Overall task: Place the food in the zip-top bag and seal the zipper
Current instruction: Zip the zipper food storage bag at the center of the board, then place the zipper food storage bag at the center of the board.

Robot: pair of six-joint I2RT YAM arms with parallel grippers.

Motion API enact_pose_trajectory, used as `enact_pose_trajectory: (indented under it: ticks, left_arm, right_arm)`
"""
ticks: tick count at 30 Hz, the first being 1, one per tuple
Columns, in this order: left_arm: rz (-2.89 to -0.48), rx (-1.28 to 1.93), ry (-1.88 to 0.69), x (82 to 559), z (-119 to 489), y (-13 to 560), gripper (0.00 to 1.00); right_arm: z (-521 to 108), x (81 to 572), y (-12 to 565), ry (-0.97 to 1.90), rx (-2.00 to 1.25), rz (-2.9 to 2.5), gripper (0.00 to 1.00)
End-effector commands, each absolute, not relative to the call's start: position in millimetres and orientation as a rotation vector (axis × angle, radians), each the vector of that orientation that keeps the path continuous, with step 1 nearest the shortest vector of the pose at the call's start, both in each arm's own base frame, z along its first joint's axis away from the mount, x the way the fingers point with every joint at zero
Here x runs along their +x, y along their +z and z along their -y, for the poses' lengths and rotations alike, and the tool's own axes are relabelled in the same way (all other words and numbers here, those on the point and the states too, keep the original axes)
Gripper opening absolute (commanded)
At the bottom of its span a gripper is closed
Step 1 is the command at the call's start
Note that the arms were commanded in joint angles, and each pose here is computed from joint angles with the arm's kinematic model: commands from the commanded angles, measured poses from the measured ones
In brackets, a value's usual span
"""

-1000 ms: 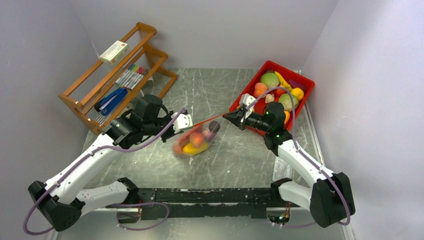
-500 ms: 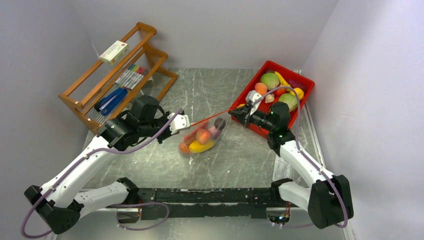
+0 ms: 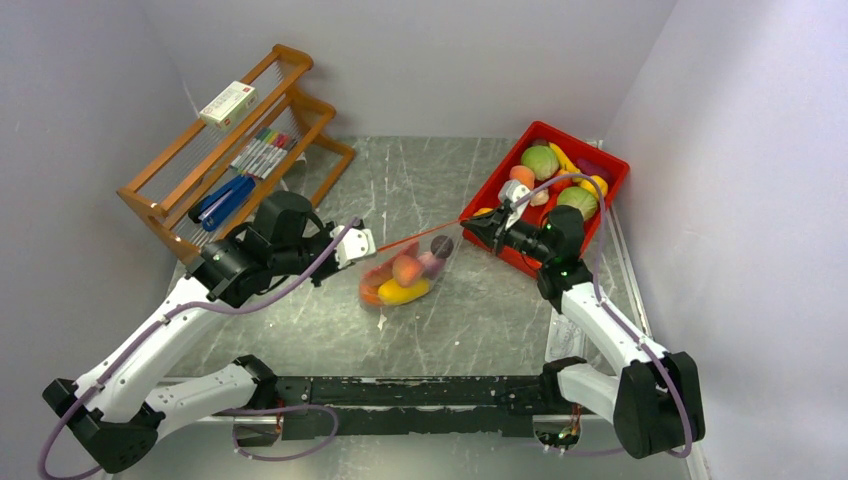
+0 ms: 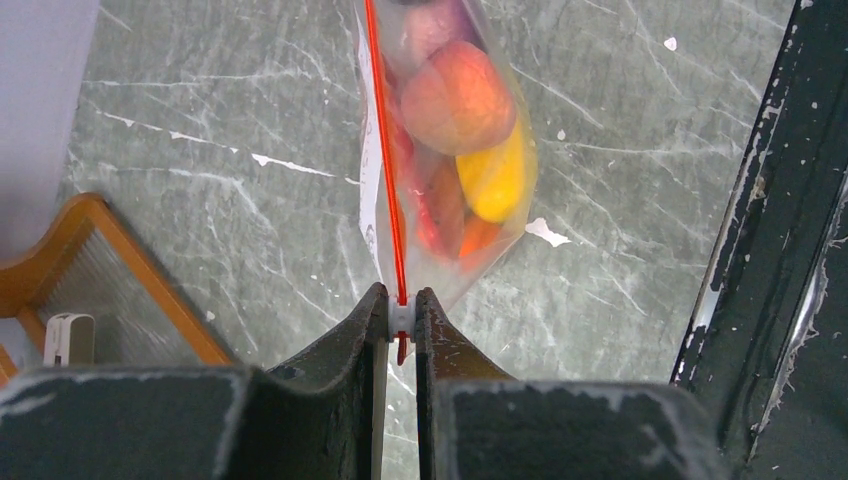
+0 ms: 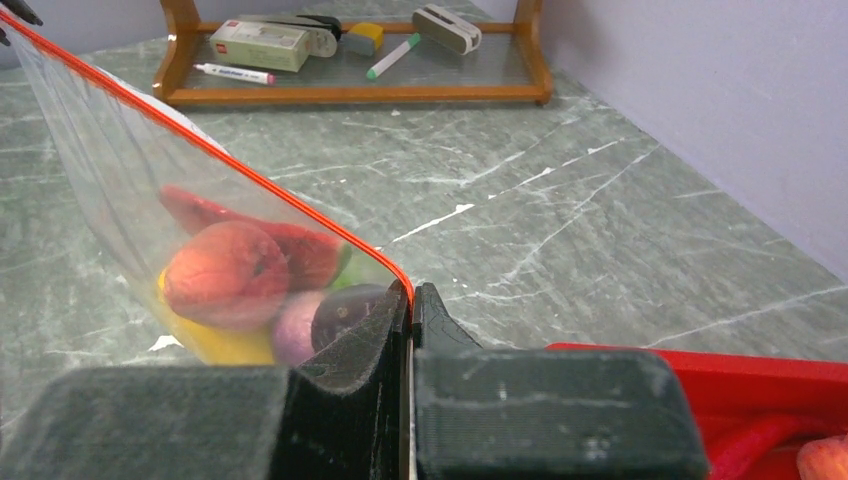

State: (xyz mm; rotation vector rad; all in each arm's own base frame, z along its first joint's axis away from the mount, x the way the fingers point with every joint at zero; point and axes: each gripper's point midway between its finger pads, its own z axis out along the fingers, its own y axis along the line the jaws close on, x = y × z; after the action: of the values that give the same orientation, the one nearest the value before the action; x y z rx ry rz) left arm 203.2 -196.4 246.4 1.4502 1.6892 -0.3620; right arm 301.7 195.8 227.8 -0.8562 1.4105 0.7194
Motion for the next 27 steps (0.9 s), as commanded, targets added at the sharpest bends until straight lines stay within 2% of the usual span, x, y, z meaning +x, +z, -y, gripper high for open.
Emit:
enact_pose_trajectory:
  ticks: [1,17,20,27]
  left_arm:
    - [-1.756,1.423,-0.279,200,173,252,0.07]
    - [-1.769,1.441,-0.307,195,174,245,0.07]
    - [-1.734,1.393,-0.236,215,176,254,0.07]
    - [-1.587,1.352,0.050,284,181,301,0.07]
  right_arm:
    - [-173,319,239,0.610,-0.774,-1.408,0.00]
    - [-178,315,237,0.658,-0.800,-1.384,0.00]
    - [-185,315,244,0.706,-0.809,-1.344,0.00]
    - [-199,369,295,0.698,-0.822,-1.260,0.00]
